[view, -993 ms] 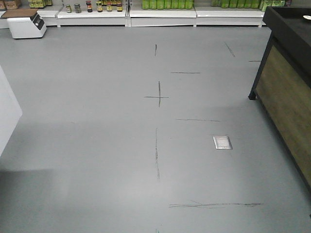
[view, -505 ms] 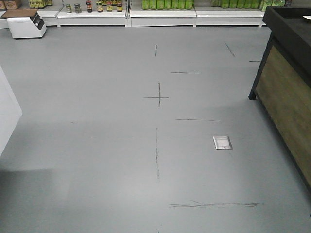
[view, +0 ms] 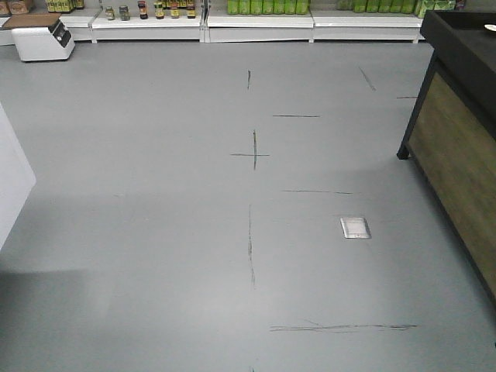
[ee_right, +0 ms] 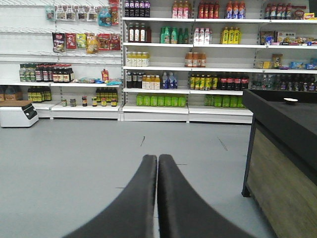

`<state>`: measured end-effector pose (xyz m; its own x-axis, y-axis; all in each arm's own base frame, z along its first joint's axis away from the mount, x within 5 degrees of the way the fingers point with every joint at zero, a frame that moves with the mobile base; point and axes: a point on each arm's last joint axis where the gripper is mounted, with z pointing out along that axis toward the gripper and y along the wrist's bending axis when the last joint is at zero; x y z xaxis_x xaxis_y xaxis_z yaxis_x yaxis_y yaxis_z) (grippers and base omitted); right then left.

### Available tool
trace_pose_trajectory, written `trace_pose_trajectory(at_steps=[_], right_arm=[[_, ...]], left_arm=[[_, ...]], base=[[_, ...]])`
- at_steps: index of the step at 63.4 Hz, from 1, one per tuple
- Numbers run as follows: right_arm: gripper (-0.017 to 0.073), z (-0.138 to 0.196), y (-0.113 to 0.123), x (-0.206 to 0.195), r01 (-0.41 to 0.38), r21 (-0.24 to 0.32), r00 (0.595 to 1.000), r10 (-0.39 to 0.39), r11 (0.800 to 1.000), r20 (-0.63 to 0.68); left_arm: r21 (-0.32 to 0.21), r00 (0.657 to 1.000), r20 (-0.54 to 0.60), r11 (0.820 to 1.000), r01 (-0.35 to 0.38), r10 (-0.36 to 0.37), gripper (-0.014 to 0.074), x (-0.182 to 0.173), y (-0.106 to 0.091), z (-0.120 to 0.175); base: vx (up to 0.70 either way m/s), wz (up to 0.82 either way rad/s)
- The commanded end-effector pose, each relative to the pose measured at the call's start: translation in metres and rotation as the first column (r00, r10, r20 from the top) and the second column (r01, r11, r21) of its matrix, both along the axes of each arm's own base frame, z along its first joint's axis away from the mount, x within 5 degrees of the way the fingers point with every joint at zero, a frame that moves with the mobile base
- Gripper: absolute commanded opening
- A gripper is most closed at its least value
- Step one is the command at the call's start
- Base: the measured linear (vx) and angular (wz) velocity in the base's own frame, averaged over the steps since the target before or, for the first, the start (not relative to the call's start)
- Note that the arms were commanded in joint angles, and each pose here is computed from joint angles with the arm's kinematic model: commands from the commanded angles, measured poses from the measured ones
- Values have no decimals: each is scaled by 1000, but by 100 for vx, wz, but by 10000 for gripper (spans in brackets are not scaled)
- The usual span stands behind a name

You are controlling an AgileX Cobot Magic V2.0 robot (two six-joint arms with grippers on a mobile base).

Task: Pick three apples into basket with both arms
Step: 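Drive the base forward along the aisle toward the fruit tables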

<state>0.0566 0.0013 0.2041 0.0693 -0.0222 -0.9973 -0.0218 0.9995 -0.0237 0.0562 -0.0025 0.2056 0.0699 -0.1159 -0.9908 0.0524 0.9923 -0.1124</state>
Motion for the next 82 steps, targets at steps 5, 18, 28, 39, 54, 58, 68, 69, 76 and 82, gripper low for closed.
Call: trace_pose_trajectory(at_steps=[5,18,28,39,54,58,68,69,76,82], right_arm=[[-9,2,0,-1,1,-12,998,0,1000,68],[-9,2,0,-1,1,-12,998,0,1000,68],[-9,2,0,-1,1,-12,998,0,1000,68],[-9,2,0,-1,1,-12,998,0,1000,68],[-9,2,0,-1,1,-12,998,0,1000,68],[-9,2,0,-1,1,-12,998,0,1000,68],[-9,2,0,-1,1,-12,998,0,1000,68],[-9,2,0,-1,1,-12,998,0,1000,68],[-9,2,0,-1,1,-12,998,0,1000,68],[-9,2,0,-1,1,-12,998,0,1000,68]], left_arm=[[-16,998,56,1000,6,-5,-6,-1,0,-1],[-16,998,56,1000,6,-5,-6,-1,0,-1],[-16,998,56,1000,6,-5,-6,-1,0,-1],[-16,998,56,1000,6,-5,-6,-1,0,-1],[-16,998,56,1000,6,-5,-6,-1,0,-1],[-16,998,56,1000,6,-5,-6,-1,0,-1],[-16,998,56,1000,6,-5,-6,-1,0,-1],[-16,998,56,1000,6,-5,-6,-1,0,-1],[-16,998,56,1000,6,-5,-6,-1,0,-1],[-16,998,56,1000,6,-5,-6,-1,0,-1]], base=[[1,1],[2,-1],[4,-2],[7,-3],[8,-5],[8,-6],[7,-7],[7,-7],[7,-5],[6,-1]])
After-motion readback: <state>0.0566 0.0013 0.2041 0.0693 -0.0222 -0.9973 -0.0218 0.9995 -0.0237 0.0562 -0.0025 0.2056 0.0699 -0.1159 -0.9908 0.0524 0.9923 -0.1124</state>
